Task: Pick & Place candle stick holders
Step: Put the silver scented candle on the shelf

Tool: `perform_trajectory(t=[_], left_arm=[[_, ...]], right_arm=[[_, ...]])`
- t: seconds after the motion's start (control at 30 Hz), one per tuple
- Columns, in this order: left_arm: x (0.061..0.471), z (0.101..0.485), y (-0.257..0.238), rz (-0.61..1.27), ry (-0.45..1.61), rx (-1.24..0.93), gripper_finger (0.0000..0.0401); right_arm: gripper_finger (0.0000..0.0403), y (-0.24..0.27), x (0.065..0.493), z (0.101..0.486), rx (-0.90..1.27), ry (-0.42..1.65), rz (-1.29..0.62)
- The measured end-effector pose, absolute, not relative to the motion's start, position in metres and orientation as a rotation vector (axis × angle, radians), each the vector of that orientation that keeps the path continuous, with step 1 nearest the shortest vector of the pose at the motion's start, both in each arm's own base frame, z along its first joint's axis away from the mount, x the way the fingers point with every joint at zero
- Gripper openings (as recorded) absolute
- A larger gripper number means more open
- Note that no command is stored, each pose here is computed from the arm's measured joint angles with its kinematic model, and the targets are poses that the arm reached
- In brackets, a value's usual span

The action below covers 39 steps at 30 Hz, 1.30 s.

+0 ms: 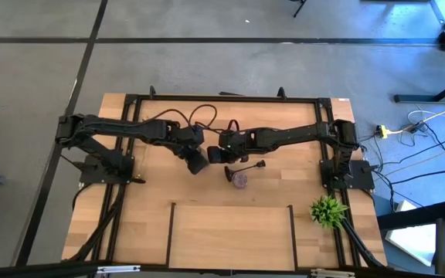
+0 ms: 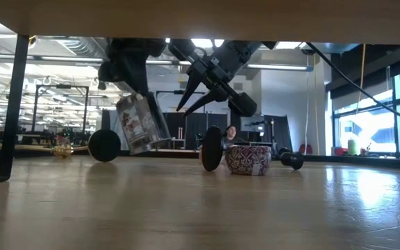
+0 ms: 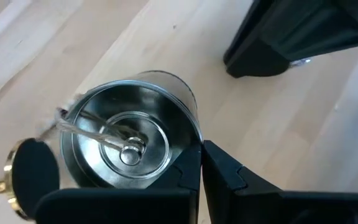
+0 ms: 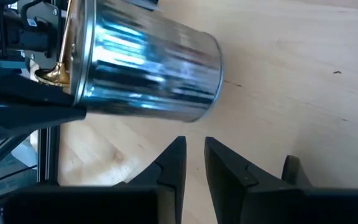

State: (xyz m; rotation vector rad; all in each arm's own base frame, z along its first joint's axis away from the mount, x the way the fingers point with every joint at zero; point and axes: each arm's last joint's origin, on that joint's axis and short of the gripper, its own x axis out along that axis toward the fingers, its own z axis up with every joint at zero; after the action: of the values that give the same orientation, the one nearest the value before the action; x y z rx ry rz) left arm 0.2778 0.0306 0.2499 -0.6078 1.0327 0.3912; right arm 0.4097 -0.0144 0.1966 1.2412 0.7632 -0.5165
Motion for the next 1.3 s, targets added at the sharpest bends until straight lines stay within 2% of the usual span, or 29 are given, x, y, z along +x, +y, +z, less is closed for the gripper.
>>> perform_trajectory(t=[0.13, 0.5, 0.83, 1.1, 1.3], left_arm=[[0.277, 0.249, 0.032, 0.373, 1.047, -0.619, 0.0017], [0.278, 0.251, 0.031, 0.339, 1.037, -0.627, 0.0087], [0.256, 0.28, 0.02, 0.226, 1.043, -0.583, 0.0127], [0.245, 0.283, -0.009, 0.2, 1.124, -0.495, 0.0162], [0.255, 0.281, -0.032, 0.197, 1.05, -0.378, 0.0205]], right_arm=[[0.0062, -0.014, 0.41, 0.196, 1.241, 0.765, -0.518], [0.0062, -0.013, 0.41, 0.196, 1.241, 0.769, -0.512], [0.0062, -0.003, 0.41, 0.201, 1.227, 0.813, -0.398], [0.0062, 0.026, 0.398, 0.236, 1.179, 0.789, -0.275], [0.0062, 0.053, 0.373, 0.277, 1.114, 0.743, -0.187]])
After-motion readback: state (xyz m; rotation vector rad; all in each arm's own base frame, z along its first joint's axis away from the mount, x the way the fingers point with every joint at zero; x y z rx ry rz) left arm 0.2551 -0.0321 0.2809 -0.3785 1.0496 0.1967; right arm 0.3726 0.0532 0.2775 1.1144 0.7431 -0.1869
